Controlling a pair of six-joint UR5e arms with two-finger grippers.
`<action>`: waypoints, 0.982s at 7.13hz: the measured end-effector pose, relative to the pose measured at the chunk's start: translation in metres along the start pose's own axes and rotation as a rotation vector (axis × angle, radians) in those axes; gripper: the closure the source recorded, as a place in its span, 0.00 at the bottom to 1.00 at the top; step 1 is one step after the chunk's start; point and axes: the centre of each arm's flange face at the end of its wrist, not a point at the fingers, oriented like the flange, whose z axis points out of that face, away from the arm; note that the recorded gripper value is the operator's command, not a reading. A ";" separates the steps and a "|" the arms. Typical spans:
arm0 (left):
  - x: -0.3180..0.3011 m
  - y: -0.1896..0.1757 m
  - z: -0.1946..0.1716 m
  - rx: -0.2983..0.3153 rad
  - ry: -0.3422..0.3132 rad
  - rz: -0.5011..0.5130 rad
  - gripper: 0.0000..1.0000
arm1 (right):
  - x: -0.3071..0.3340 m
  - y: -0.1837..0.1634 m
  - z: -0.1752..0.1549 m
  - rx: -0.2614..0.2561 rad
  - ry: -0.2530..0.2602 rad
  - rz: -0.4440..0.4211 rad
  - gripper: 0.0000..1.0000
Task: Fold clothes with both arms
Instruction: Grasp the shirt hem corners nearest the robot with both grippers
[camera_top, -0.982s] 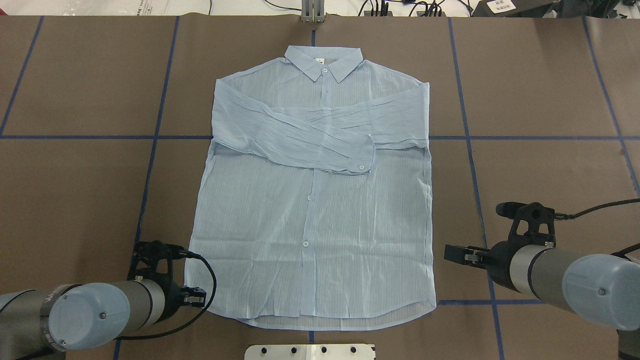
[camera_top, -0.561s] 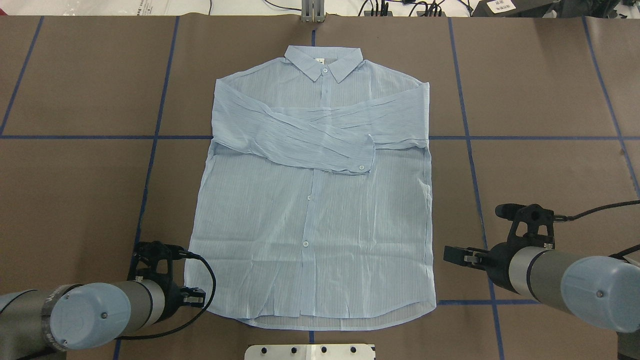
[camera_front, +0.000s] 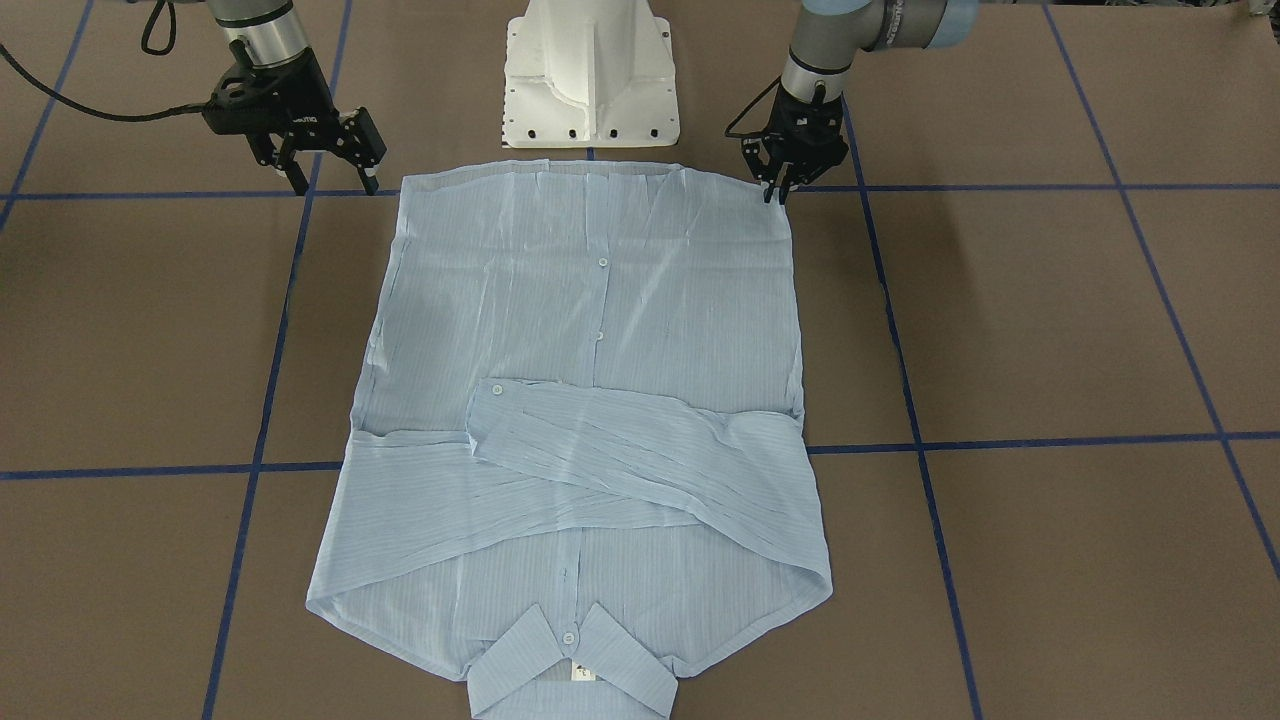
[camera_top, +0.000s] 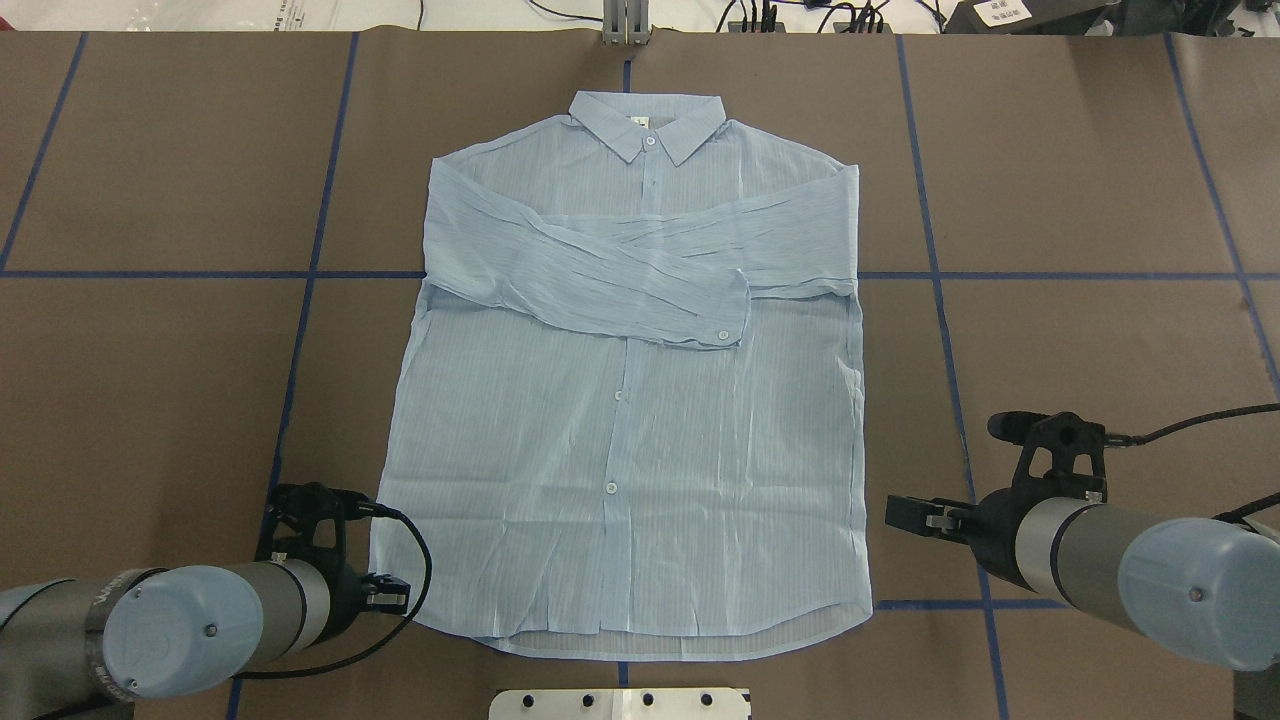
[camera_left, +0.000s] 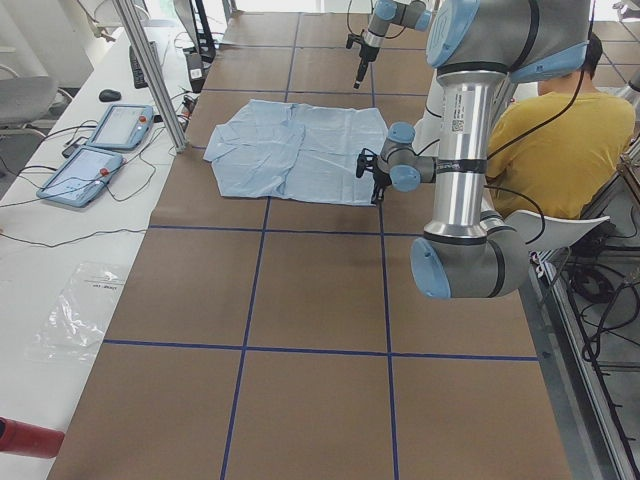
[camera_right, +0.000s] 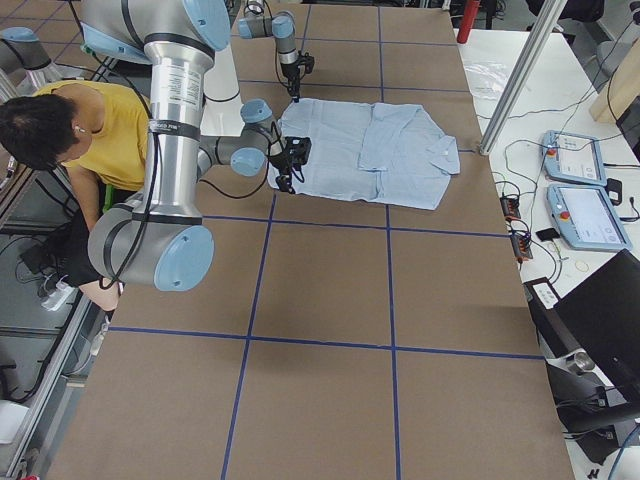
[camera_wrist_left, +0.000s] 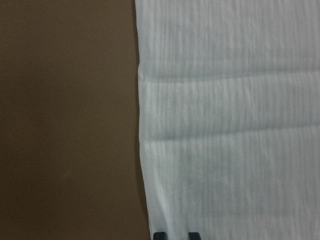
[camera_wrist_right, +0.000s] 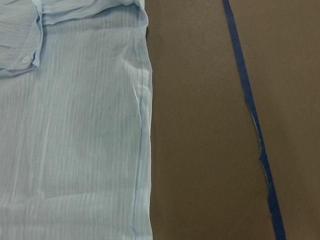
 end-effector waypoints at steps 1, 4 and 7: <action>0.000 0.000 -0.001 0.000 0.001 0.000 1.00 | 0.000 0.001 0.000 -0.002 0.000 -0.002 0.00; 0.006 -0.002 -0.006 0.004 0.019 -0.005 1.00 | 0.005 0.016 0.003 -0.001 0.012 -0.013 0.13; 0.014 -0.004 -0.010 0.014 0.045 -0.007 1.00 | -0.003 0.052 0.008 0.015 0.000 0.035 0.29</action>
